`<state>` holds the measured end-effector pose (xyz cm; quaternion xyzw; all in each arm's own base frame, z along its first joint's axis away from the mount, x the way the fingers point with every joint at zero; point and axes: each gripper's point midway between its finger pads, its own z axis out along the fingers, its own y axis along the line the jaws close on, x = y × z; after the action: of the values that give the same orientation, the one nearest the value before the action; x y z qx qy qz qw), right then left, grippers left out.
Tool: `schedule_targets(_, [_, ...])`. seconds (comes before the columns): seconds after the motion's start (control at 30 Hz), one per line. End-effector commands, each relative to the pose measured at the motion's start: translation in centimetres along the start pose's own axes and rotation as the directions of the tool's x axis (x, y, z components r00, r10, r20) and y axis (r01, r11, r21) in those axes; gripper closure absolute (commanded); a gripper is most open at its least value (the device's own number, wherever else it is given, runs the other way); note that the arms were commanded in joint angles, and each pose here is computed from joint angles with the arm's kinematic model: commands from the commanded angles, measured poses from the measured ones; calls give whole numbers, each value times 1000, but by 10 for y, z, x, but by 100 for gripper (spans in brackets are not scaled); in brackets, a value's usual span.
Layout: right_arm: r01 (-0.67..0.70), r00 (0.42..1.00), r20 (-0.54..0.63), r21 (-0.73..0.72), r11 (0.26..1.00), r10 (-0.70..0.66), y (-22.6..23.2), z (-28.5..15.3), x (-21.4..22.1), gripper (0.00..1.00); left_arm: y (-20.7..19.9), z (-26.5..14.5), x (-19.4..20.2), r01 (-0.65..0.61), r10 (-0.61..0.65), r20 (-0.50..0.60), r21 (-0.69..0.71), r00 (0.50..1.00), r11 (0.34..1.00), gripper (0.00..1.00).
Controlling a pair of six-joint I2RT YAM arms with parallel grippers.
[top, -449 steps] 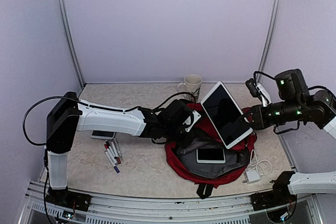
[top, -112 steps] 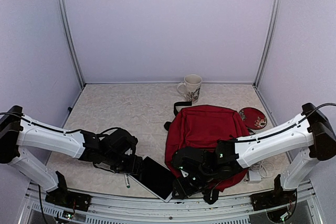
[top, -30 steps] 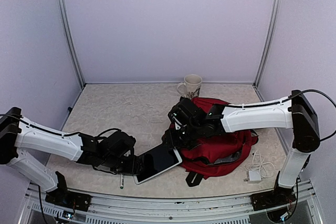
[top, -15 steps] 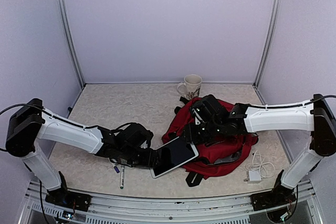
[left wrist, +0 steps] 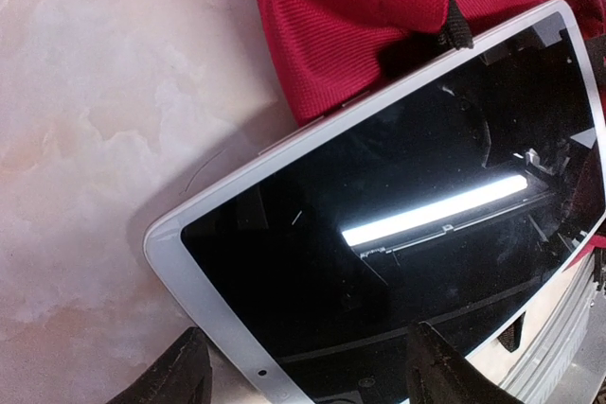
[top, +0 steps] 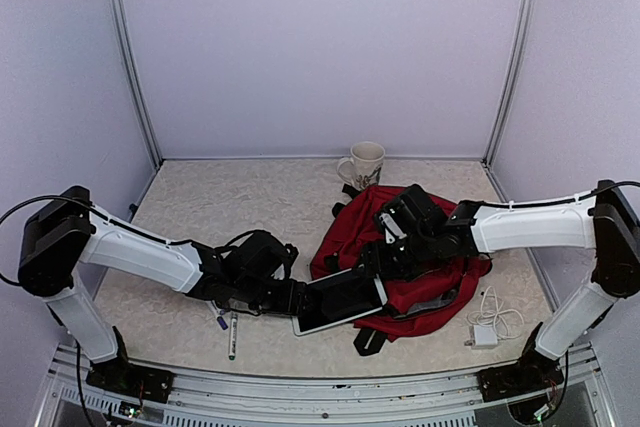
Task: Pack the student bag
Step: Pick up the pen from the center of the board, then pick up the pen from the corner of the board.
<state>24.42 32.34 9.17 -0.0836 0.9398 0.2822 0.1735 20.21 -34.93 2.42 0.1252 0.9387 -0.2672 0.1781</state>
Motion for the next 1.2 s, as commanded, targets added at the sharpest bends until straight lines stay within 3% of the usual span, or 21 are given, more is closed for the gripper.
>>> schedule_targets(0.0, [29,994,-96,-238,971,-53,45,5,13,29,11,26,35,-10,12,-125,14,992,1000,32])
schedule_targets(0.13, [36,997,-61,-149,988,-45,28,3,4,26,10,25,33,-12,13,-120,13,993,1000,32])
schedule_targets(0.23, [53,997,-45,-89,995,-57,15,1,-3,14,10,25,33,-15,17,-121,10,993,1000,32])
schedule_targets(0.3, [75,996,-46,-51,996,-77,10,1,-6,12,11,25,32,-16,17,-120,8,993,1000,32])
schedule_targets(0.43, [95,991,-85,-103,990,-104,19,6,0,21,12,26,33,-16,16,-121,2,993,1000,32])
schedule_targets(0.53, [106,990,-90,-33,994,-109,8,6,-5,23,13,26,32,-15,15,-121,-2,993,1000,32])
schedule_targets(0.67, [143,990,-23,38,989,-142,7,-13,-29,10,15,26,32,-16,14,-125,-8,992,1000,32])
schedule_targets(1.0, [147,989,-25,79,986,-146,-3,-19,-33,0,19,25,28,-9,7,-119,-14,993,1000,32])
schedule_targets(1.07, [141,990,-37,95,985,-138,-13,-16,-30,1,20,26,29,-8,6,-122,-16,992,1000,32])
schedule_targets(1.17, [111,993,-39,66,992,-108,-25,-14,-28,12,21,26,29,-9,7,-124,-17,992,1000,32])
